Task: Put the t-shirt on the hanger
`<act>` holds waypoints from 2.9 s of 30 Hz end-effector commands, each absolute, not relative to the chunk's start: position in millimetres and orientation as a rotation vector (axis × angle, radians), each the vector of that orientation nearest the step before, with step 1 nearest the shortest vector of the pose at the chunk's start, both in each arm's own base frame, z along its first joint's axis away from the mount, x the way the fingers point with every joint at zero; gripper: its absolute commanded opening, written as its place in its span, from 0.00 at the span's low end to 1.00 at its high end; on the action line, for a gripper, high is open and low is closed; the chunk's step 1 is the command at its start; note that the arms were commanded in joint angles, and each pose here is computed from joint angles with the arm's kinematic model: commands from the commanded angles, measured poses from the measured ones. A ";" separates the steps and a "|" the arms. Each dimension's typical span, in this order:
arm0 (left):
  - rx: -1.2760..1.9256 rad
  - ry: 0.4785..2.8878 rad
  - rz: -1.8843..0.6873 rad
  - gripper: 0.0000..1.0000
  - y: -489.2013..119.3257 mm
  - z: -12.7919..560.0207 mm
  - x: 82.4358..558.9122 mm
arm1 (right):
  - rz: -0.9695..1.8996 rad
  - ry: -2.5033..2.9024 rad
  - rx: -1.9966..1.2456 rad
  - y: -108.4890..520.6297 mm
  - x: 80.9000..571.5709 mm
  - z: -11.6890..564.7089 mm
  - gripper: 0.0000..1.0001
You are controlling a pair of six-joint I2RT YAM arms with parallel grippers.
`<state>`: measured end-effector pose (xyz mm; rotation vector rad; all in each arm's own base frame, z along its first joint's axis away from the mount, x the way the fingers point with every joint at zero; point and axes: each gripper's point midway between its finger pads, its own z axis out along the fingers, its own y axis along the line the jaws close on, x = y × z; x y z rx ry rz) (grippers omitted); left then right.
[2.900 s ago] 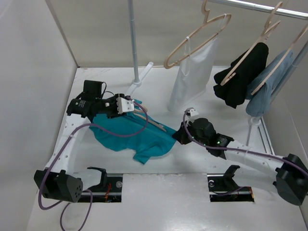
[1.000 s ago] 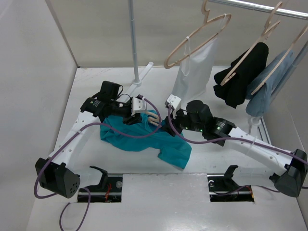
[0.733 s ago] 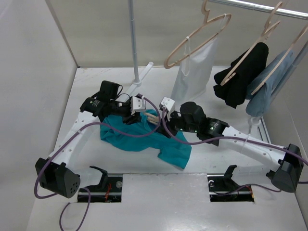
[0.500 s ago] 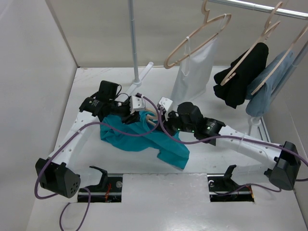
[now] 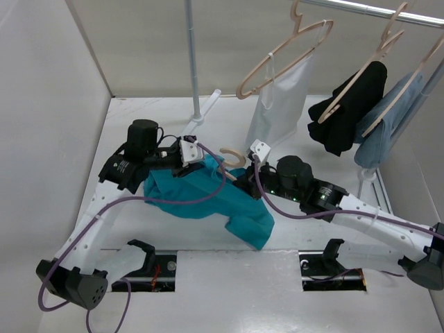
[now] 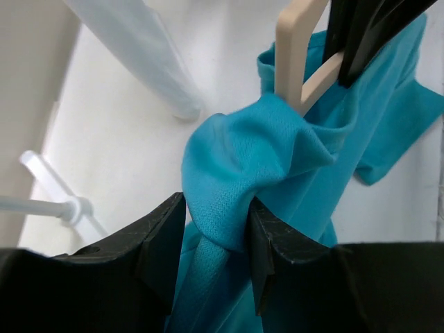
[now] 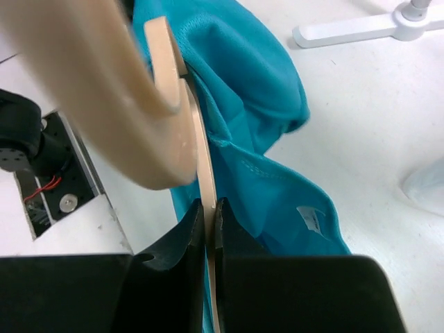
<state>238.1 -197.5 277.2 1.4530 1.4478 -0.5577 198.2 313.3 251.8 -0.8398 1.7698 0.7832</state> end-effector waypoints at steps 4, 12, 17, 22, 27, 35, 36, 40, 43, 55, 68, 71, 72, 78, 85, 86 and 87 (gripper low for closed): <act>1.326 1.430 -0.391 0.13 -178.5 305.6 258.7 | 0.599 1.954 -0.676 260.4 201.9 224.0 0.00; 1.278 1.437 -0.297 0.19 -168.0 316.7 267.1 | 0.529 2.016 -0.684 246.4 198.9 218.6 0.00; 1.199 1.390 -0.262 0.23 -162.6 343.7 272.0 | 0.509 2.048 -0.681 237.4 194.0 214.4 0.00; 1.163 1.360 -0.292 0.23 -166.0 364.7 268.0 | 0.499 2.058 -0.668 229.4 190.2 215.6 0.00; 1.179 1.348 -0.351 0.46 -173.1 367.6 262.4 | 0.499 2.057 -0.668 227.8 189.0 214.2 0.00; 1.241 1.434 -0.512 0.55 -183.7 332.9 245.8 | 0.570 2.023 -0.666 241.8 190.0 217.3 0.00; 1.238 1.435 -0.527 0.54 -184.0 331.9 241.6 | 0.576 2.013 -0.661 243.3 191.1 219.7 0.00; 1.237 1.470 -0.547 0.46 -182.6 315.4 236.6 | 0.582 2.004 -0.657 244.7 192.0 221.8 0.00; 1.230 1.606 -0.552 0.50 -178.0 272.5 238.5 | 0.609 1.988 -0.663 248.6 190.9 227.7 0.00; 0.894 1.605 -0.624 1.00 -185.8 207.8 246.6 | 0.692 1.826 -0.578 248.0 193.2 326.5 0.00; 1.248 1.833 -0.402 0.27 -175.6 72.8 250.9 | 0.667 1.747 -0.566 244.9 199.8 376.5 0.00; 1.248 1.811 -0.381 0.00 -172.0 75.1 247.8 | 0.657 1.732 -0.563 241.9 200.2 383.9 0.00; 1.249 1.814 -0.381 0.00 -171.0 75.9 245.8 | 0.654 1.718 -0.568 241.0 200.2 388.5 0.00; 0.912 1.695 -0.423 0.51 -165.0 168.4 270.0 | 0.636 1.714 -0.609 240.9 199.1 389.7 0.00; 0.719 1.550 -0.468 1.00 -169.6 253.1 320.2 | 0.644 1.714 -0.673 243.6 193.3 384.8 0.00; 0.732 1.556 -0.489 1.00 -172.5 255.7 326.3 | 0.644 1.714 -0.674 243.6 193.3 384.8 0.00; 0.757 1.516 -0.501 1.00 -178.9 273.9 333.3 | 0.644 1.714 -0.674 243.6 193.3 384.8 0.00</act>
